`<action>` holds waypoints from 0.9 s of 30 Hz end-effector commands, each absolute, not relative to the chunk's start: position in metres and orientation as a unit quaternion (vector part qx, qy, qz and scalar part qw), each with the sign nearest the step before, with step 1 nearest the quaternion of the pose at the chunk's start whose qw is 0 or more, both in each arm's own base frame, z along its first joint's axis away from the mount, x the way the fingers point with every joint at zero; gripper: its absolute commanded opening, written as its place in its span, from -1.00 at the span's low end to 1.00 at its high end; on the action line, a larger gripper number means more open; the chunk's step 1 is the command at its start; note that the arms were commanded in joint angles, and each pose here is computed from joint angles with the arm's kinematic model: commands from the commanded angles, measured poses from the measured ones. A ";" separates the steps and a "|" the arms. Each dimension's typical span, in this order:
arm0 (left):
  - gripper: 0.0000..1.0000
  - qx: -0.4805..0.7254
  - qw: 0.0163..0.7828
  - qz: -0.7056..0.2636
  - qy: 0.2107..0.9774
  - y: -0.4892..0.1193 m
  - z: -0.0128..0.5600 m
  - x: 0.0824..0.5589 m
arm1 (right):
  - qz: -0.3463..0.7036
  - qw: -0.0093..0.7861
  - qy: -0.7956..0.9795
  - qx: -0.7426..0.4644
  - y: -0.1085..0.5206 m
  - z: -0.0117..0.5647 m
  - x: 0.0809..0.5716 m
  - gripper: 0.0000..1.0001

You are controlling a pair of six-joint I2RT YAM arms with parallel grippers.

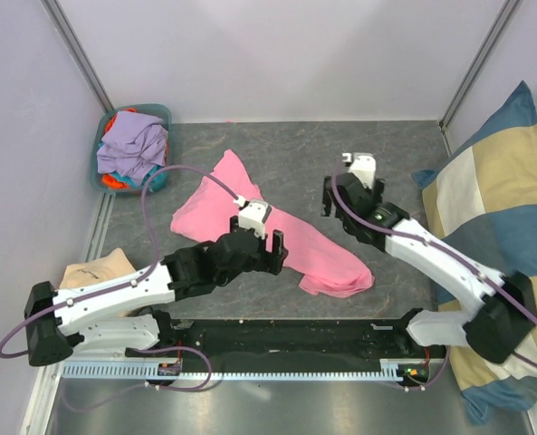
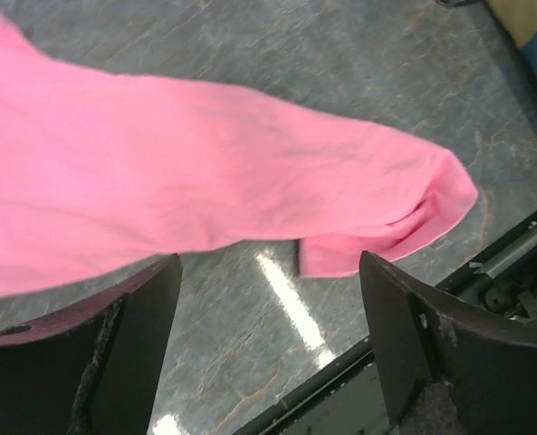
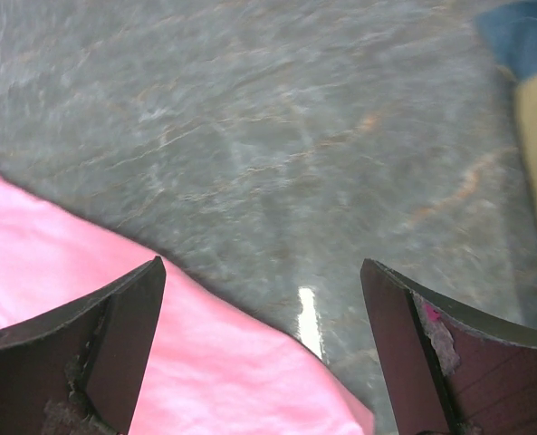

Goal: Fold and stack the t-shirts
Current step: Move the tshirt to the center of the board

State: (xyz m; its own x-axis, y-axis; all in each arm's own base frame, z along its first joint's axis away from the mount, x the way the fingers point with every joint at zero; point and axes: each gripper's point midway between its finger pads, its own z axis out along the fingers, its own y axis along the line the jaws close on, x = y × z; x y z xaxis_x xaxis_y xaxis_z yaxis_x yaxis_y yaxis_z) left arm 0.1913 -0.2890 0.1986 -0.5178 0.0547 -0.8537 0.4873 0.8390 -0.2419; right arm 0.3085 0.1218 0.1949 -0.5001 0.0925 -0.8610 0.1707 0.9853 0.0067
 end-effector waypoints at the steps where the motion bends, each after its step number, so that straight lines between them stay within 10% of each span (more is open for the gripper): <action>1: 0.70 0.081 0.473 -0.229 0.847 -0.258 0.200 0.191 | 0.018 0.500 0.866 0.013 0.185 0.205 0.355 0.96; 27: 0.65 -0.063 0.529 -0.097 0.841 -0.133 0.193 0.195 | 0.200 0.394 0.872 -0.209 0.414 0.082 0.495 0.96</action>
State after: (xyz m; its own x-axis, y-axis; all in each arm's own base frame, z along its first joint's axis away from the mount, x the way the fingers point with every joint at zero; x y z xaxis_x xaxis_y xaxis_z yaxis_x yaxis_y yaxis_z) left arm 0.1726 -0.1739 0.1734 -0.5672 -0.1173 -0.8152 0.1696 0.9520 -0.2549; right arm 0.4940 0.3900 0.0679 -0.6319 -0.2028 -0.7480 -0.4440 0.8858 0.1349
